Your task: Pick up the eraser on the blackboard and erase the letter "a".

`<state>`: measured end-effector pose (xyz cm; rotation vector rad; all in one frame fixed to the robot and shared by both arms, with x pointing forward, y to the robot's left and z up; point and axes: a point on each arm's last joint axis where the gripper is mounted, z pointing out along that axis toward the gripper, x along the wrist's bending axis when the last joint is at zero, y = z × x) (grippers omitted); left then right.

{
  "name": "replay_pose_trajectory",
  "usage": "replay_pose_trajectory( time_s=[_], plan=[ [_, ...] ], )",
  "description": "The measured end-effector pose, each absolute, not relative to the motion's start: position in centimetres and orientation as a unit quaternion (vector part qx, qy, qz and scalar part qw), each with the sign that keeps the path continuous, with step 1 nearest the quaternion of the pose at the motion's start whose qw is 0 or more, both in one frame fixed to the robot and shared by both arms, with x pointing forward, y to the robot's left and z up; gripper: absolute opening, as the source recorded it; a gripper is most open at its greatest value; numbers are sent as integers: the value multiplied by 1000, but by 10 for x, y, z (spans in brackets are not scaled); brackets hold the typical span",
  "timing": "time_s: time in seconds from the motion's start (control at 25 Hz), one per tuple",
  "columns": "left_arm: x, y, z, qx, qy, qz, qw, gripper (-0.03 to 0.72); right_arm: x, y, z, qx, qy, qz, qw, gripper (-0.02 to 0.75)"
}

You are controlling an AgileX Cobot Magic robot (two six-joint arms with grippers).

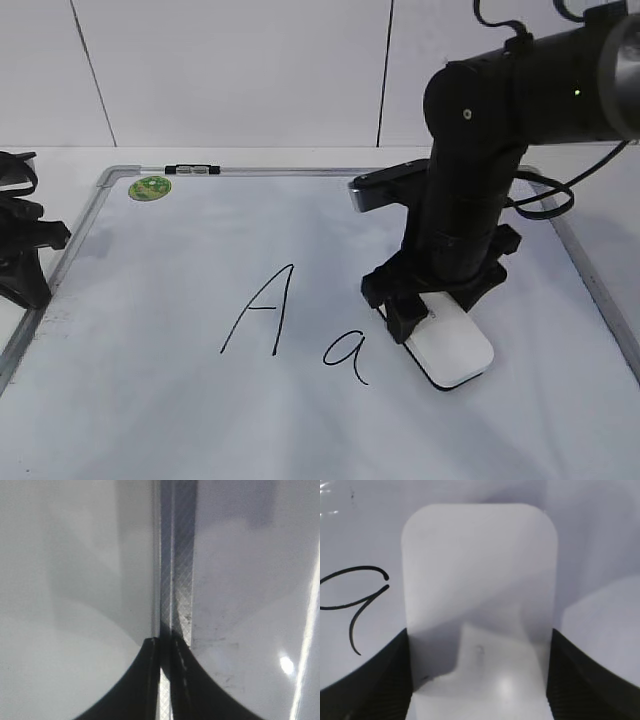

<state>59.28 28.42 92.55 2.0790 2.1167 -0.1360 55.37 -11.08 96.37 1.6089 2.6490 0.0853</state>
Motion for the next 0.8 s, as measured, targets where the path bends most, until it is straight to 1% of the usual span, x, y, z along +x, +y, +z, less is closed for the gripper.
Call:
replay_pose_trajectory(
  time_s=[0.12, 0.8],
  plan=[
    [593, 284, 925, 697, 710, -46, 86, 17, 554, -107, 953, 515, 857, 14, 14, 559],
    [593, 284, 925, 697, 710, -46, 85, 17, 536, -71, 949, 455, 890, 9, 31, 559]
  ],
)
